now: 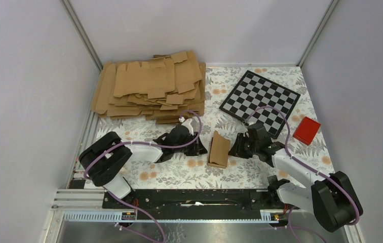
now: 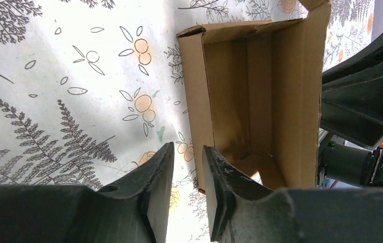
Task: Fold the paper box
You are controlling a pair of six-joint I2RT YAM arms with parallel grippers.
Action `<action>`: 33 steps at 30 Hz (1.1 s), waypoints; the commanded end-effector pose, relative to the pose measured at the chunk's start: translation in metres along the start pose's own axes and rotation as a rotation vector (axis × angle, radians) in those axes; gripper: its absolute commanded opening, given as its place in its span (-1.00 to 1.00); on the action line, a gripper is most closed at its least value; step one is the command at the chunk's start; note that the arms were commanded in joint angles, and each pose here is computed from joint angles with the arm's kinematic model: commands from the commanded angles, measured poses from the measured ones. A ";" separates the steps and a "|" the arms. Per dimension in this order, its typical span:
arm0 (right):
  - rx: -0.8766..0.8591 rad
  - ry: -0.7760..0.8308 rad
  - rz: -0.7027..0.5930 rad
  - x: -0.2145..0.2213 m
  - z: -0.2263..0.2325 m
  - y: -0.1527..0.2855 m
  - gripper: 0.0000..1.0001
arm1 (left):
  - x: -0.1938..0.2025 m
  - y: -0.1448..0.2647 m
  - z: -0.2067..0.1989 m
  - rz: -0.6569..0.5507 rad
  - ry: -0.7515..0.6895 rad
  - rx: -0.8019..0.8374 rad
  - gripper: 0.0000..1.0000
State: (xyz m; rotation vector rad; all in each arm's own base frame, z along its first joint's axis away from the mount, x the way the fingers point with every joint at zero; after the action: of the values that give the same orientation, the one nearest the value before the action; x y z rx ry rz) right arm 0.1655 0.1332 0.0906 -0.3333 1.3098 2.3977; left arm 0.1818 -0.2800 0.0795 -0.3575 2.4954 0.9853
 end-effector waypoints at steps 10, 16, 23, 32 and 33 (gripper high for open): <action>-0.064 -0.022 0.007 -0.006 0.010 -0.009 -0.41 | 0.001 -0.008 0.007 -0.012 0.002 -0.009 -0.60; -0.110 -0.031 0.018 -0.006 0.016 -0.009 -0.35 | 0.004 -0.013 0.010 0.004 0.002 -0.006 -0.63; -0.198 -0.032 0.034 -0.007 0.026 -0.009 0.01 | 0.006 -0.019 0.008 0.024 0.006 0.021 -0.65; -0.153 -0.040 0.090 0.001 0.016 -0.021 0.37 | 0.004 -0.015 0.008 0.000 0.006 0.012 -0.68; -0.138 -0.041 0.099 0.003 0.013 -0.024 0.37 | 0.004 -0.014 0.009 -0.003 0.005 0.002 -0.68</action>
State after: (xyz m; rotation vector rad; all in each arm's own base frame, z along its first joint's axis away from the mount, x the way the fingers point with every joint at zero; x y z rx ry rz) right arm 0.1736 0.1552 0.0869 -0.2613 1.1464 2.5487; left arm 0.1833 -0.2854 0.0604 -0.3285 2.5202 0.9799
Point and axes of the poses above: each gripper's point midway between its finger pads, its own y axis back along the fingers, its own z axis along the line the jaws close on, x = y × z, the point moved 7 cm from there along y, back along the fingers, and after that the axes turned 2 degrees about -y, right-handed, at the moved point
